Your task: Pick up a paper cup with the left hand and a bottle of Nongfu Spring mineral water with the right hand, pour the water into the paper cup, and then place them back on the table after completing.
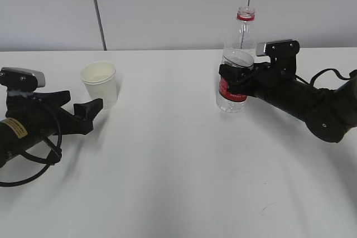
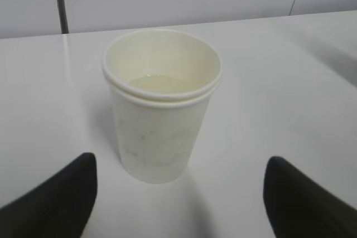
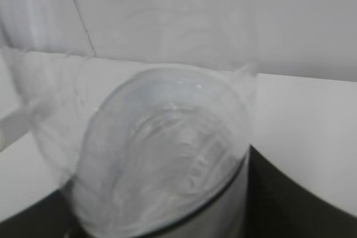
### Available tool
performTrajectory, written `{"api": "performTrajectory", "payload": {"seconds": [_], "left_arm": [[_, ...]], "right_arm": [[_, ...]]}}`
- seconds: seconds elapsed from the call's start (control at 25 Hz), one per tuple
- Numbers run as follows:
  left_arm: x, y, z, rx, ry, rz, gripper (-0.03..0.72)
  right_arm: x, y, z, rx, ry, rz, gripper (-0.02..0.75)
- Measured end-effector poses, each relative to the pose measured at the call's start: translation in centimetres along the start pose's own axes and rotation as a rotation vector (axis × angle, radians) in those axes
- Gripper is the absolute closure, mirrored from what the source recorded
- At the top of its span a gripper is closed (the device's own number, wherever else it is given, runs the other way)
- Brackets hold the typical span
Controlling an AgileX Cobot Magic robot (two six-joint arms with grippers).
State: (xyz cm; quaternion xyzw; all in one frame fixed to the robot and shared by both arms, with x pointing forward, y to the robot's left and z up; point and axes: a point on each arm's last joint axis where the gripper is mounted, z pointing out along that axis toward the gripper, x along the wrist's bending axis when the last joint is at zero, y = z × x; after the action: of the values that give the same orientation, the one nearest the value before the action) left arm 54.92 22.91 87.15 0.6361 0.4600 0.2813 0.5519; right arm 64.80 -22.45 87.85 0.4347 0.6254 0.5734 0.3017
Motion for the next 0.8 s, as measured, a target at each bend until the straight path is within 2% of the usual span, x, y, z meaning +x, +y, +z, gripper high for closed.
{"api": "performTrajectory", "payload": {"seconds": [0.08, 0.28, 0.36, 0.8], "left_arm": [[0.0, 0.0, 0.0, 0.0, 0.0, 0.0, 0.13], [0.0, 0.0, 0.0, 0.0, 0.0, 0.0, 0.13], [0.0, 0.0, 0.0, 0.0, 0.0, 0.0, 0.13], [-0.3, 1.5, -0.3, -0.044, -0.018, 0.023, 0.13]], "right_arm": [[0.0, 0.0, 0.0, 0.0, 0.0, -0.002, 0.328], [0.2, 0.0, 0.0, 0.005, 0.019, -0.02, 0.185], [0.3, 0.0, 0.0, 0.008, 0.028, -0.027, 0.152], [0.8, -0.3, -1.5, 0.035, 0.027, -0.013, 0.132]]}}
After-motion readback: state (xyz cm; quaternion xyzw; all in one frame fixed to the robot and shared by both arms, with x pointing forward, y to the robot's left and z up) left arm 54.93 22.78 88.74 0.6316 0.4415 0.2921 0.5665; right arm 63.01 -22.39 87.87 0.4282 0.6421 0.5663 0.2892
